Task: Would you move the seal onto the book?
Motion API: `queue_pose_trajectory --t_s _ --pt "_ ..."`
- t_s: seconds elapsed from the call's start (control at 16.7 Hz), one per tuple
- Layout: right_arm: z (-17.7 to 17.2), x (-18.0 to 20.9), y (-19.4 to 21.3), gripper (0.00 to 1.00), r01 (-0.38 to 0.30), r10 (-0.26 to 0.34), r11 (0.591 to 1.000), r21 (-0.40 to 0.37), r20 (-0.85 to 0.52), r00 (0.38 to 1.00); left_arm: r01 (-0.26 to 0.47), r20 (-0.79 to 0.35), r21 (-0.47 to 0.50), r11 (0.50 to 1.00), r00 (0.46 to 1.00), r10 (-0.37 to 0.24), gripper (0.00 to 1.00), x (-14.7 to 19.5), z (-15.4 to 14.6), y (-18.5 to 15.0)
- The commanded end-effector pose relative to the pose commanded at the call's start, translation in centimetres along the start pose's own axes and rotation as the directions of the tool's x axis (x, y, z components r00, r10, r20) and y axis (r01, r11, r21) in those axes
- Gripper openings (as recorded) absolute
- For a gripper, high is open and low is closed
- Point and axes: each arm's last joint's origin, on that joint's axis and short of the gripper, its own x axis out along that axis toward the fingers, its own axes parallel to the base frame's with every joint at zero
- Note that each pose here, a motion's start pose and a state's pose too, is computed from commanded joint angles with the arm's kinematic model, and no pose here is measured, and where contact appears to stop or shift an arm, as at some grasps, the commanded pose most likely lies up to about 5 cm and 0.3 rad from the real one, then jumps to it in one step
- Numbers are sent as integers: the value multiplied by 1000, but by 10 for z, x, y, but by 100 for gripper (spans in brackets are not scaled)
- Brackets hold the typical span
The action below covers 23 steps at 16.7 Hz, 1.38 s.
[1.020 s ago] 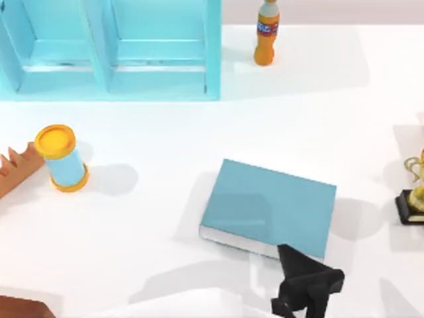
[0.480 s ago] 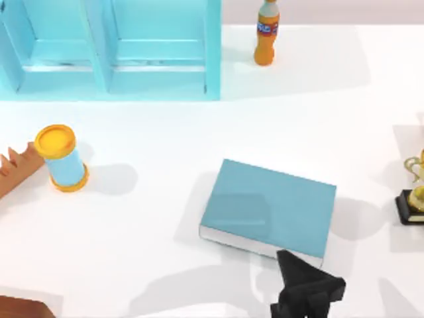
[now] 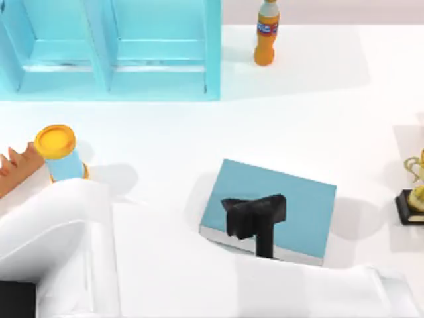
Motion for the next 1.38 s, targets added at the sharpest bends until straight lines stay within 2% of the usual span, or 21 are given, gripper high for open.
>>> queue_pose_trajectory --t_s 0.24,0.42,0.54,0.66,0.78,0.96,1.08,1.2,1.26,1.38 --pt "0 0 0 100 0 0 1000 0 0 1000 -234 41 72 970 972 231 100 44 34 -61" --pt "0 0 0 100 0 0 1000 0 0 1000 -365 -22 192 911 926 376 100 75 77 -99" --pt "0 0 0 100 0 0 1000 0 0 1000 -380 -104 309 872 898 428 100 92 112 -117" --pt "0 0 0 100 0 0 1000 0 0 1000 -315 -202 437 842 878 433 100 105 150 -127" --pt "0 0 0 100 0 0 1000 0 0 1000 -177 -299 552 815 870 392 100 113 187 -128" --pt "0 0 0 100 0 0 1000 0 0 1000 105 -411 675 731 876 253 100 120 237 -115" --pt "0 0 0 100 0 0 1000 0 0 1000 284 -453 727 626 882 126 100 122 262 -100" --pt "0 0 0 100 0 0 1000 0 0 1000 413 -467 769 487 884 -12 100 124 281 -82" --pt "0 0 0 100 0 0 1000 0 0 1000 454 -464 790 412 882 -81 100 125 289 -73" --pt "0 0 0 100 0 0 1000 0 0 1000 489 -446 831 266 871 -208 100 128 299 -56"
